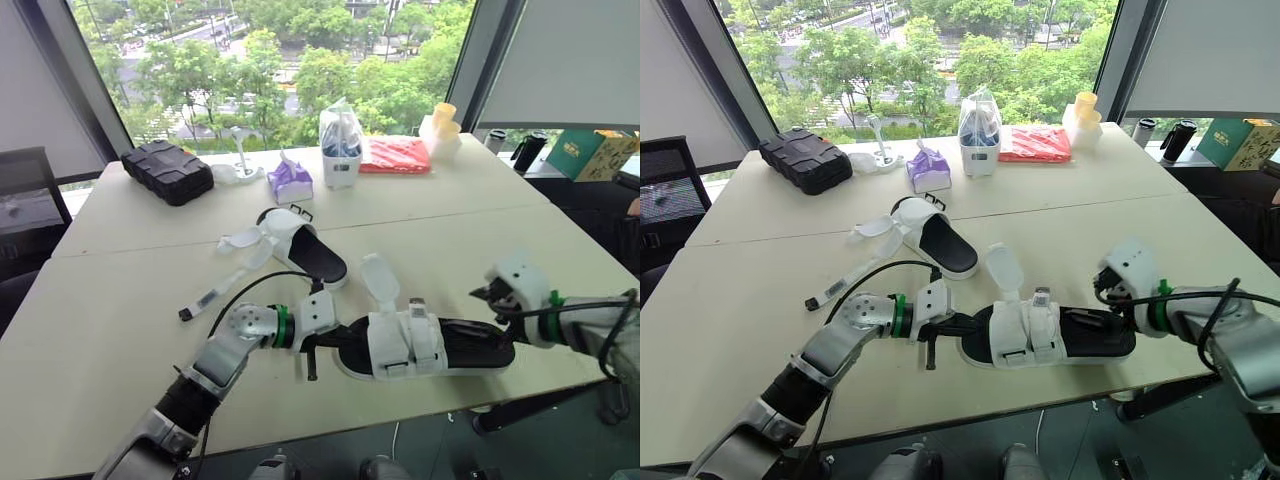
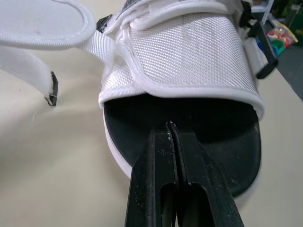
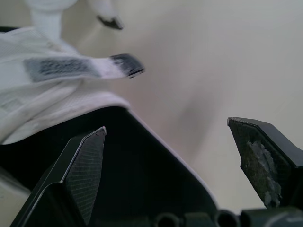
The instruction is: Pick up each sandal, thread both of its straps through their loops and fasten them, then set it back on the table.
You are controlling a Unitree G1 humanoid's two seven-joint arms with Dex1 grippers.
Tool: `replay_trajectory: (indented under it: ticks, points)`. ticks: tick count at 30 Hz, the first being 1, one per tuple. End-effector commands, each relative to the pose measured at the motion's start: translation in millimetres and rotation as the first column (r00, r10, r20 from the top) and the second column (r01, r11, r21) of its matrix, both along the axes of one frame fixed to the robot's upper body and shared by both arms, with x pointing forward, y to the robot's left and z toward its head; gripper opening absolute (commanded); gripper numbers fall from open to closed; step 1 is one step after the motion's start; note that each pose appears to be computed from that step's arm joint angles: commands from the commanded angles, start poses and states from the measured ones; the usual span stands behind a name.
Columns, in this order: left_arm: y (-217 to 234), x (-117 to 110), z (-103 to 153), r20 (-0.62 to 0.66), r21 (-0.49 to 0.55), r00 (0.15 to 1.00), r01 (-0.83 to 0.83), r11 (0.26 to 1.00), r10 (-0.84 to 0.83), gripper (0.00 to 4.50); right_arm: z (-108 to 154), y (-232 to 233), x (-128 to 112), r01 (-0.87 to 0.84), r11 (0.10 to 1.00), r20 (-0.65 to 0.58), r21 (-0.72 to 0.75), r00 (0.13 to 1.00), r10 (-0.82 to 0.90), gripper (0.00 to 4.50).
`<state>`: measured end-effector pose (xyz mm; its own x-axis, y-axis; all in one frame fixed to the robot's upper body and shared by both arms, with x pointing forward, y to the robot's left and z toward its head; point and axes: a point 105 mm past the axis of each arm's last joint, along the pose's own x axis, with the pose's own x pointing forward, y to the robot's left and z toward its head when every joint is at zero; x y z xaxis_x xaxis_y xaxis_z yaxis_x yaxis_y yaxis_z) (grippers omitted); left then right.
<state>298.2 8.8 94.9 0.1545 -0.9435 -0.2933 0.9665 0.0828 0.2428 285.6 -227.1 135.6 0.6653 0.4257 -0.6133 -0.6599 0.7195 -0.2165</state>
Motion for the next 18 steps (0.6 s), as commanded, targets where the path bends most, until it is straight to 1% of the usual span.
replay_trajectory:
  ticks: [1,5,8,11,18]
  points:
    - [-7.2,2.8,2.8,0.012,-0.013,1.0,0.011,1.0,-0.011,0.0,-0.1,13.7,2.3,-0.063,0.998,0.03,-0.028,0.998,0.063,4.46]
    - [-8.5,3.7,-0.5,0.006,-0.003,1.0,0.02,1.0,-0.02,0.0,-1.9,29.5,6.9,-0.098,0.995,0.035,-0.003,0.995,0.098,4.46]
    - [-9.9,2.5,0.0,0.01,-0.002,0.999,0.032,0.999,-0.032,0.0,0.9,38.3,14.9,-0.096,0.995,0.065,0.019,0.993,0.094,4.46]
    - [-13.4,4.2,5.0,0.02,-0.028,0.999,0.027,0.999,-0.026,0.0,7.3,47.5,27.8,-0.071,0.996,0.107,0.054,0.992,0.065,4.46]
    - [-14.4,14.3,22.1,0.004,-0.102,1.0,-0.016,0.995,0.017,0.0,4.4,61.0,38.2,-0.067,0.993,0.116,0.095,0.992,0.056,4.46]
